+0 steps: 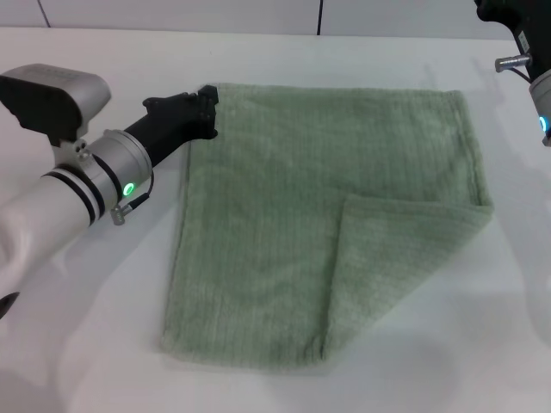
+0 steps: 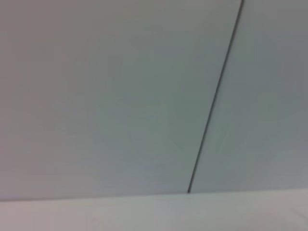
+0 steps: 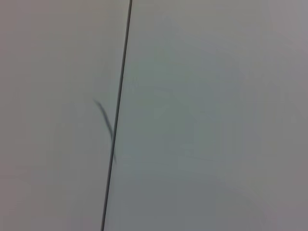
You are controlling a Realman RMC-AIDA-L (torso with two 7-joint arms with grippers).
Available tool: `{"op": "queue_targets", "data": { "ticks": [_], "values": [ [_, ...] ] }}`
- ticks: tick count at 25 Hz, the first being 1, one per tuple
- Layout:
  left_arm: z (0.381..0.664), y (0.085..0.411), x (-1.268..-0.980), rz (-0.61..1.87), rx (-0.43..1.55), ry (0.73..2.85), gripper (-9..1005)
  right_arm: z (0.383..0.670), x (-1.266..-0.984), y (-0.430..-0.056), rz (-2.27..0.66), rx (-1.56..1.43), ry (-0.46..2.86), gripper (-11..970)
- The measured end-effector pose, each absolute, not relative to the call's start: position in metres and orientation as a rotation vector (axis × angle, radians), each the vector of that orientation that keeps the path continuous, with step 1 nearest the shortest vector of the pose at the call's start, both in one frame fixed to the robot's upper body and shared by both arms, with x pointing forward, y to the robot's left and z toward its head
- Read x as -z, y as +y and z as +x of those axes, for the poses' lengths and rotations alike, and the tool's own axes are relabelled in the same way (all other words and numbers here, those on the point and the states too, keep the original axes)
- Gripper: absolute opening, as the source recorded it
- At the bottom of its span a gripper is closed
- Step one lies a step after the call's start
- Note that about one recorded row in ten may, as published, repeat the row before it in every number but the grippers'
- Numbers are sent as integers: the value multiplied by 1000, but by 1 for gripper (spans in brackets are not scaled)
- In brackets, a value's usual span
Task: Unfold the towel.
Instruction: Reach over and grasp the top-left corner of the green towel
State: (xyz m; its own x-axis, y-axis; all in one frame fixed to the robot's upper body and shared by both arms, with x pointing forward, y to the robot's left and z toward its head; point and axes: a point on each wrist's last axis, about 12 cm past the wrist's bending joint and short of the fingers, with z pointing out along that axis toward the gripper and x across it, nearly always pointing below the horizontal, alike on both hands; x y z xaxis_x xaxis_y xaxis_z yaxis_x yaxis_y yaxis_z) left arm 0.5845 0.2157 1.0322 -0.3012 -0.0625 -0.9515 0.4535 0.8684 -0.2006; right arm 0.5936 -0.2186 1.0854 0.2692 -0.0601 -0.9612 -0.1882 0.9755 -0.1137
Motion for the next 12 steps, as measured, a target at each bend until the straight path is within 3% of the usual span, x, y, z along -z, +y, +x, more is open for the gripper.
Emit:
{"op": "queue_targets", "data": {
  "ticks": [12],
  "values": [
    [591, 205, -1026, 334, 465, 1921, -2, 595, -1087, -218, -223, -90, 1295, 784]
  ]
}}
